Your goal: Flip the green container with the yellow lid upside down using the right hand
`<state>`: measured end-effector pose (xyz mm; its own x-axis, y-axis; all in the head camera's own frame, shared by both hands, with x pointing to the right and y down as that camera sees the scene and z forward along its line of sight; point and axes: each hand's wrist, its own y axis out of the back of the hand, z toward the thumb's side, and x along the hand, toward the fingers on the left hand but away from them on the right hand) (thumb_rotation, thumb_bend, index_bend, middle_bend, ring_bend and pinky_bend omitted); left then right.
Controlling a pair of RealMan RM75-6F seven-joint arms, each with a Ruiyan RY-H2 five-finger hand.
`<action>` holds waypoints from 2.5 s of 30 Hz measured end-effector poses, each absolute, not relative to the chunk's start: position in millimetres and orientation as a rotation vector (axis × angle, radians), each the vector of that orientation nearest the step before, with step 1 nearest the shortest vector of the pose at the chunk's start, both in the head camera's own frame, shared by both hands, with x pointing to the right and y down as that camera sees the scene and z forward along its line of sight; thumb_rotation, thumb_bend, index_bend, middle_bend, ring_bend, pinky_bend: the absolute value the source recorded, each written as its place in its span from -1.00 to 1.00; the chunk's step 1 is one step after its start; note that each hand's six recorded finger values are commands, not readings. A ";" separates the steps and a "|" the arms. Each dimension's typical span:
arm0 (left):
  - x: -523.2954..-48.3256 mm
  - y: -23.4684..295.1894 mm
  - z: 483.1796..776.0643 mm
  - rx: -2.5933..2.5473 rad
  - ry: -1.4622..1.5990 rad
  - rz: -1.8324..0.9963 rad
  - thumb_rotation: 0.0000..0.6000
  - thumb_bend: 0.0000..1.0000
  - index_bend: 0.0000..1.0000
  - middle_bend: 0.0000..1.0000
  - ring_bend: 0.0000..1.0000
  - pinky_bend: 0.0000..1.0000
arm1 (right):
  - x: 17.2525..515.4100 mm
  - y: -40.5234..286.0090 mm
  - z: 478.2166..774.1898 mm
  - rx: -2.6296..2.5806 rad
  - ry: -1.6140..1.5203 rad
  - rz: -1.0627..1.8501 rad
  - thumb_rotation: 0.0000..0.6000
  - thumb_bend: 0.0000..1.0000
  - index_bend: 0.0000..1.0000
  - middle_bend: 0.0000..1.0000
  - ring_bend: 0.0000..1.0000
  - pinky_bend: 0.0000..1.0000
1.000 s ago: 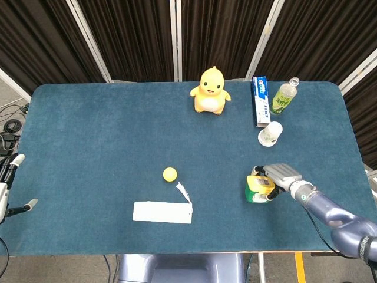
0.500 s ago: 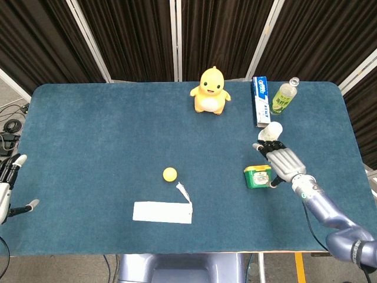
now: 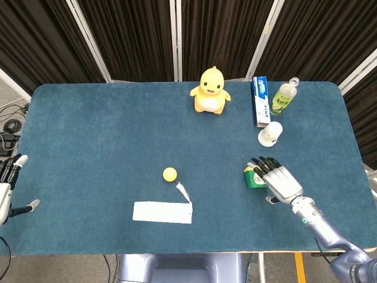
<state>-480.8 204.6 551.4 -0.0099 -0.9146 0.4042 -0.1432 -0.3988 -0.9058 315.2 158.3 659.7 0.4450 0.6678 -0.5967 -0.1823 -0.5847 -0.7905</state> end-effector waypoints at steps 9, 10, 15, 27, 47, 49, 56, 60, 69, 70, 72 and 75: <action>-483.1 203.4 550.3 -1.601 1.129 -1.474 1.00 -1.00 -1.00 -1.00 -1.00 -1.00 | 309.0 160.5 691.4 -1.743 -0.395 1.217 1.00 -1.00 -0.73 -0.55 -0.70 -0.36; -483.4 203.2 550.2 -1.602 1.132 -1.474 1.00 -1.00 -1.00 -1.00 -1.00 -1.00 | 307.8 160.0 694.6 -1.731 -0.400 1.216 1.00 -0.97 -0.66 -0.47 -0.63 -0.30; -483.8 203.0 549.7 -1.606 1.133 -1.471 1.00 -1.00 -1.00 -1.00 -1.00 -1.00 | 307.6 154.2 702.7 -1.680 -0.442 1.217 1.00 -0.41 -0.24 -0.10 -0.37 -0.18; -481.1 203.8 551.5 -1.612 1.121 -1.472 1.00 -1.00 -1.00 -1.00 -1.00 -1.00 | 299.9 144.3 678.8 -1.956 -0.637 1.199 1.00 0.30 -0.11 -0.07 -0.33 -0.18; -481.3 204.1 555.3 -1.618 1.105 -1.494 1.00 -1.00 -1.00 -1.00 -1.00 -1.00 | 296.6 119.9 638.0 -2.165 -0.259 1.609 1.00 0.91 -0.12 -0.06 -0.42 -0.64; -481.8 204.2 555.2 -1.616 1.105 -1.496 1.00 -1.00 -1.00 -1.00 -1.00 -1.00 | 295.3 121.9 641.6 -2.159 -0.216 1.633 1.00 0.91 -0.12 -0.05 -0.44 -0.66; -483.7 204.5 556.5 -1.623 1.101 -1.513 1.00 -1.00 -1.00 -1.00 -1.00 -1.00 | 295.3 128.0 652.3 -2.146 -0.124 1.719 1.00 0.10 -0.72 -0.85 -0.98 -1.00; -483.8 204.2 556.9 -1.628 1.095 -1.521 1.00 -1.00 -1.00 -1.00 -1.00 -1.00 | 302.6 129.3 658.9 -2.121 -0.110 1.772 1.00 -0.58 -1.00 -1.00 -1.00 -1.00; -482.7 204.0 556.9 -1.627 1.094 -1.521 1.00 -1.00 -1.00 -1.00 -1.00 -1.00 | 311.1 99.7 657.6 -1.935 -0.297 1.718 1.00 -0.69 -1.00 -1.00 -1.00 -1.00; -482.8 204.0 556.7 -1.627 1.095 -1.520 1.00 -1.00 -1.00 -1.00 -1.00 -1.00 | 311.5 95.9 653.3 -1.916 -0.345 1.703 1.00 -0.69 -1.00 -1.00 -1.00 -1.00; -482.8 203.8 556.2 -1.627 1.097 -1.518 1.00 -1.00 -1.00 -1.00 -1.00 -1.00 | 310.2 94.2 645.5 -1.912 -0.401 1.680 1.00 -0.69 -1.00 -1.00 -1.00 -1.00; -482.8 203.6 555.3 -1.626 1.102 -1.513 1.00 -1.00 -1.00 -1.00 -1.00 -1.00 | 308.3 97.1 631.8 -1.933 -0.440 1.642 1.00 -0.69 -1.00 -1.00 -1.00 -1.00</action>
